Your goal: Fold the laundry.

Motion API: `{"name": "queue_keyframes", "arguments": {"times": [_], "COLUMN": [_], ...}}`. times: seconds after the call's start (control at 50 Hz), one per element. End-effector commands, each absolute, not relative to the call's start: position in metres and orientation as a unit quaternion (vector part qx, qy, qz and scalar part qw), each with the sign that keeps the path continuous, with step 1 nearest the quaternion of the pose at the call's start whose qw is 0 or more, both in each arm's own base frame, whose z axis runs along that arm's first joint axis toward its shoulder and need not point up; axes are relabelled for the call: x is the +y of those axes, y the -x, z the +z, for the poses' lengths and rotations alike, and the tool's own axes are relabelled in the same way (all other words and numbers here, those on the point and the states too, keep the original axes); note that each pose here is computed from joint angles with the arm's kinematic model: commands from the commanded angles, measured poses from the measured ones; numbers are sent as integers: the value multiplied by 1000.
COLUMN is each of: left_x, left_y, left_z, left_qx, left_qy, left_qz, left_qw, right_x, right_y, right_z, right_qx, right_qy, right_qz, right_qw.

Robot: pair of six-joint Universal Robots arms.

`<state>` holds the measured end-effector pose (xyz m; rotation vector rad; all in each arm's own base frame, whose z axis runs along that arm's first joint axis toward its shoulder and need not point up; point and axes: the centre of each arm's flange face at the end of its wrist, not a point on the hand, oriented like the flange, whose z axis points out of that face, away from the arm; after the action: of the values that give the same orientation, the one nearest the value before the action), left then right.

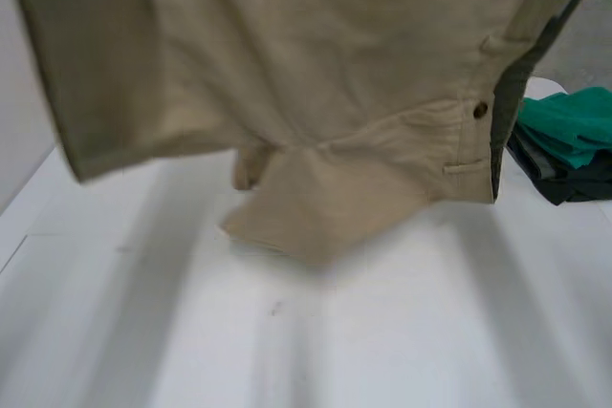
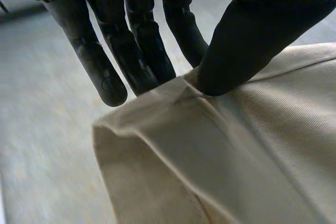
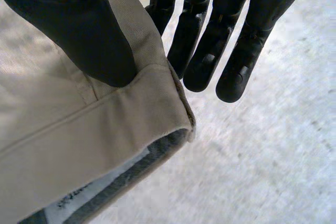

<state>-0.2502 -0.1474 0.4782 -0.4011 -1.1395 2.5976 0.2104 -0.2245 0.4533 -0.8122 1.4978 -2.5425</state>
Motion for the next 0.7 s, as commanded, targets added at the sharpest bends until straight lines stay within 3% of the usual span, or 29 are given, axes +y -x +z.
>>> {"name": "queue_keyframes", "arguments": {"times": [0.02, 0.12, 0.22, 0.34, 0.5, 0.6, 0.7], "left_x": [-154, -183, -229, -300, -360, -382, -387], "left_y": [253, 270, 281, 306, 339, 351, 353], "left_z": [494, 475, 444, 374, 307, 291, 292], "left_qx": [-368, -395, -433, -500, -516, -508, -502], "left_qy": [125, 140, 158, 186, 209, 213, 206], "left_qz": [911, 899, 883, 843, 829, 834, 839], "left_qw": [137, 125, 90, 60, 46, 34, 31], "right_x": [-223, -230, -280, -310, -370, -402, -413], "right_y": [-207, -211, -224, -252, -269, -270, -276], "right_z": [461, 450, 394, 353, 284, 262, 254], "right_qx": [480, 497, 568, 589, 594, 549, 530], "right_qy": [240, 240, 249, 260, 239, 209, 209], "right_qz": [-841, -830, -779, -758, -765, -810, -822], "right_qw": [70, 80, 92, 107, 69, 12, 5]}}
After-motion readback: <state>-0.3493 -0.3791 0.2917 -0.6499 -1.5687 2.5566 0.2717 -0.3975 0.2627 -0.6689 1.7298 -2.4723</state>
